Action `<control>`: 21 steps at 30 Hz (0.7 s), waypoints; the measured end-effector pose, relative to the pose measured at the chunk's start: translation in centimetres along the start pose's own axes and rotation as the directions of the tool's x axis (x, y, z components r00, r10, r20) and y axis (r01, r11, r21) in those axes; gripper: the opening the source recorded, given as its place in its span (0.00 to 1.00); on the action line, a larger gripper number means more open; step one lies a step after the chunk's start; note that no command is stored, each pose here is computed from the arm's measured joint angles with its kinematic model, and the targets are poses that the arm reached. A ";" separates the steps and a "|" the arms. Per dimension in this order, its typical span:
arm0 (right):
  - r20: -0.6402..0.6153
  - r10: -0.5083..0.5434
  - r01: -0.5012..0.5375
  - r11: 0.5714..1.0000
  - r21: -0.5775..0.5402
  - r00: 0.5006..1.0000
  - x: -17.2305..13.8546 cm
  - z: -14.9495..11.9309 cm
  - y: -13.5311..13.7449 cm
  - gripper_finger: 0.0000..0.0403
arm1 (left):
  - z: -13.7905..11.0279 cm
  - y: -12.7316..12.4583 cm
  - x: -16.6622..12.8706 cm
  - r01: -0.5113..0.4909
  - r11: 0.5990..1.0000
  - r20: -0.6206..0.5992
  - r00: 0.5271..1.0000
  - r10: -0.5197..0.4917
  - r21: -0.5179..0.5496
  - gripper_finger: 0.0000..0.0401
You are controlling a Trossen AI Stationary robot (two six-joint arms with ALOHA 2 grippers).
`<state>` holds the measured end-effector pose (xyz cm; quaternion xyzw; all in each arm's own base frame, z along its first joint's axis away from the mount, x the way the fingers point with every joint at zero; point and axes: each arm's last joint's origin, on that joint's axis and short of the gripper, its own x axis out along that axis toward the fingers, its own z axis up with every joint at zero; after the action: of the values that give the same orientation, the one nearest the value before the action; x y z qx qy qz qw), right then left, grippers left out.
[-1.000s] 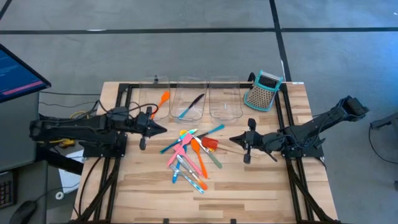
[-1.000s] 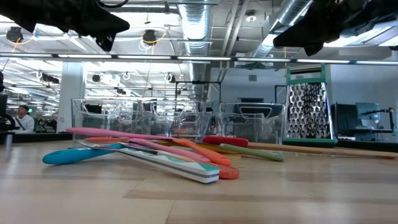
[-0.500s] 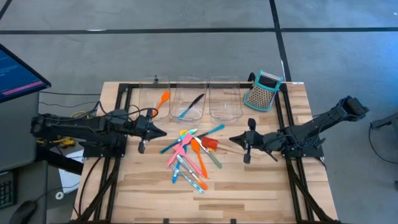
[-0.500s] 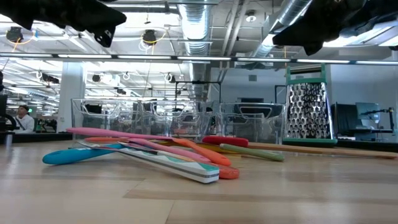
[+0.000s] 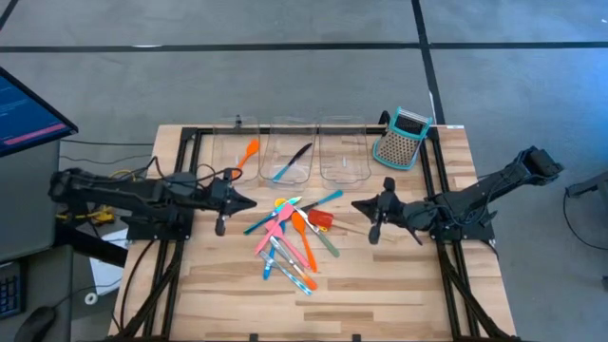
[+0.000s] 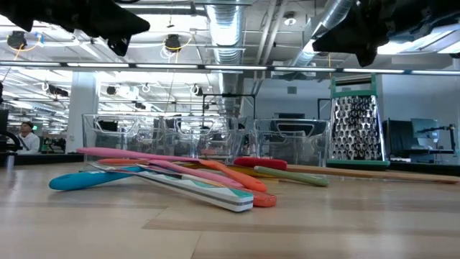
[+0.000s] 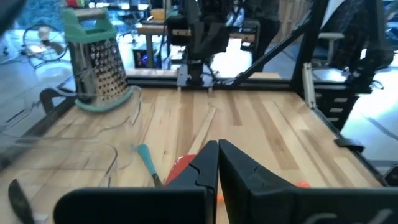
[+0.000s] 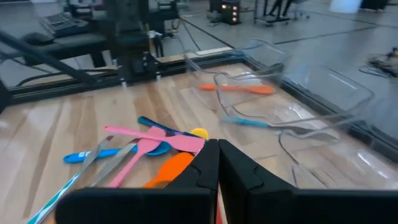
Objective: Pick & Place Kitchen Items
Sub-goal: Put the red spatula into the left transparent bin
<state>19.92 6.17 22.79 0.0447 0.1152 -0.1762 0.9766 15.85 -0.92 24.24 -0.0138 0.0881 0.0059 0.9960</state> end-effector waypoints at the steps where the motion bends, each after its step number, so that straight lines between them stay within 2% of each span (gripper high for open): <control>1: -0.003 -0.007 0.007 1.000 0.009 1.000 0.0 0.0 0.0 0.00 | -0.1 -0.1 0.1 -0.002 1.000 -0.009 1.000 0.002 0.000 0.00; 9: -0.051 -0.009 0.011 0.998 0.056 0.999 0.4 -0.7 0.5 0.00 | -0.7 -0.4 1.4 0.008 1.000 -0.047 0.999 -0.008 0.006 0.00; 15: -0.128 0.087 -0.089 0.996 -0.012 0.988 1.2 0.5 2.8 0.00 | -0.9 -0.4 1.8 0.008 1.000 -0.062 0.998 -0.007 0.008 0.00; 18: -0.237 0.046 -0.070 0.993 -0.094 0.970 1.9 1.4 4.0 0.00 | -0.9 -0.4 1.8 0.007 1.000 -0.061 0.998 -0.007 0.008 0.00; 21: -0.373 -0.045 -0.020 0.986 -0.168 0.927 2.8 2.1 4.7 0.00 | -0.9 -0.4 1.8 0.008 1.000 -0.060 0.998 -0.007 0.008 0.00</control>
<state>24.62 9.34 24.38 -0.0059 0.3144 -0.1604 0.9356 17.44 -1.34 23.08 -0.0102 0.1180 0.0014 0.9930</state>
